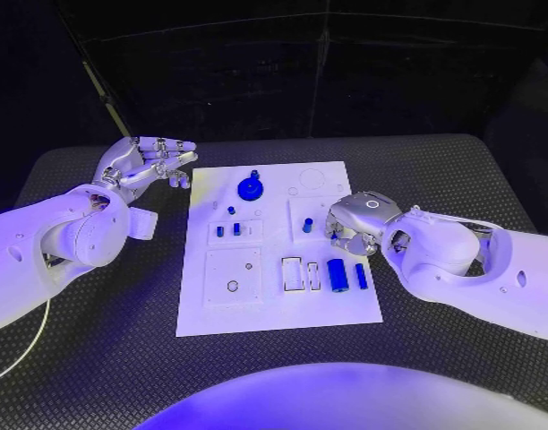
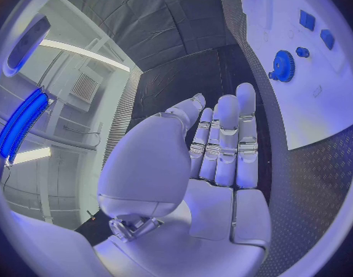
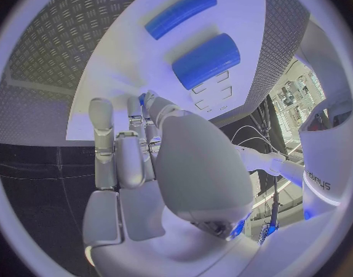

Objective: Assemble the parts on the task board

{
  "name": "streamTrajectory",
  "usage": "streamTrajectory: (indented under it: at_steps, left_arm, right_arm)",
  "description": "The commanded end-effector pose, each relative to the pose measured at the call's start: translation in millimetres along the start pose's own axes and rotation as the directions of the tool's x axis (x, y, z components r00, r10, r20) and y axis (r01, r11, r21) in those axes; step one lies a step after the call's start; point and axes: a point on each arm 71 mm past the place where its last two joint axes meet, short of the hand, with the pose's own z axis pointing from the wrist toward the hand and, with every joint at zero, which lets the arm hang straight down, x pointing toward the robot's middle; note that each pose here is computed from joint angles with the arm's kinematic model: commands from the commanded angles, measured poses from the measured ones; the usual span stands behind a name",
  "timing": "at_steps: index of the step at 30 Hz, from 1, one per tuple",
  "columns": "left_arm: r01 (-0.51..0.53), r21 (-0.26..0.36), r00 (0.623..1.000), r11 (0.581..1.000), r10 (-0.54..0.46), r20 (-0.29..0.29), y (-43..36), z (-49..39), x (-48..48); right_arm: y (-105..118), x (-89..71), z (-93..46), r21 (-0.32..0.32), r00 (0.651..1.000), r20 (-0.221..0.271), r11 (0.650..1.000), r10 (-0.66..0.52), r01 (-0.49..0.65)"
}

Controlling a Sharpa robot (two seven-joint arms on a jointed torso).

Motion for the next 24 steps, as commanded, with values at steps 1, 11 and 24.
streamTrajectory:
  at_steps: [1,11,24]
  left_arm:
    - [0.008,0.001,1.000,1.000,-0.008,-0.010,-1.1,0.0,0.7]
    - [0.009,-0.002,1.000,1.000,-0.009,-0.012,-0.5,-0.3,0.6]
    - [0.011,-0.008,1.000,1.000,-0.011,-0.013,1.6,-1.3,0.8]
  right_arm:
    - [-0.1,2.7,-1.7,-0.002,1.000,-0.018,1.000,0.001,-0.001]
    - [4.4,-3.0,-7.8,-0.033,0.999,0.013,0.998,0.045,-0.045]
    - [-1.3,-7.8,-16.6,-0.043,0.990,0.040,0.990,0.137,-0.135]
